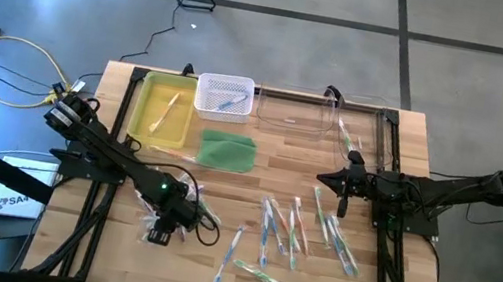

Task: Pick & Place Toothbrushes
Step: Put the blue toothbrush into the white bin

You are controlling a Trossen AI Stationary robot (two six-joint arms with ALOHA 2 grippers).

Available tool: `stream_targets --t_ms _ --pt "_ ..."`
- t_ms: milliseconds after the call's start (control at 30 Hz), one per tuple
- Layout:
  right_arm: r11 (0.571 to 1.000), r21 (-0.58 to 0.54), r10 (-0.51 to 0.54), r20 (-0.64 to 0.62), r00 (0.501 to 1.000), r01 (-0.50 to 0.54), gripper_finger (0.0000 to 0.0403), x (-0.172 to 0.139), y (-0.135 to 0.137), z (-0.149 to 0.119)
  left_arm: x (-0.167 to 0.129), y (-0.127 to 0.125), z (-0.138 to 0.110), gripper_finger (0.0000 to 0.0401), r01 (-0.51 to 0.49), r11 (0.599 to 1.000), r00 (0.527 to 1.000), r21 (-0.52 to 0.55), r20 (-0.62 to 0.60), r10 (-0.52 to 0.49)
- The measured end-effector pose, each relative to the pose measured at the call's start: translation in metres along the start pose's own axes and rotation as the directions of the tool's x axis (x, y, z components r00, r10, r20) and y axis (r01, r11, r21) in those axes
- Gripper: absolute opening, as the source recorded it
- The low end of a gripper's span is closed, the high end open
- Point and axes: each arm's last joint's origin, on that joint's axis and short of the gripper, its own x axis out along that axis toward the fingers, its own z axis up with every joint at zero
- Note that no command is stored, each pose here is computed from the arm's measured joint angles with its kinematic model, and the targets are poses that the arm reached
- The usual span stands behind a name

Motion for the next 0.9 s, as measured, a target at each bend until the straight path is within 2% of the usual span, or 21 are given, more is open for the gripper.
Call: stream_targets --t_ms 133,533,900 --pt "1.0 0.0 0.0 0.0 1.0 0.0 0.0002 0.0 0.0 0.0 0.0 0.0001 0.0 0.0132 -0.001 1.0 1.0 0.0 0.0 0.001" --pt "1.0 0.0 0.0 0.0 1.0 0.0 0.0002 0.0 0.0 0.0 0.0 0.0005 0.0001 0.0009 -0.009 1.0 1.0 0.0 0.003 0.009" --pt "1.0 0.0 0.0 0.0 1.0 0.0 0.0002 0.0 0.0 0.0 -0.0058 -0.0026 0.0062 0.0001 0.001 1.0 0.999 0.031 0.04 -0.002"
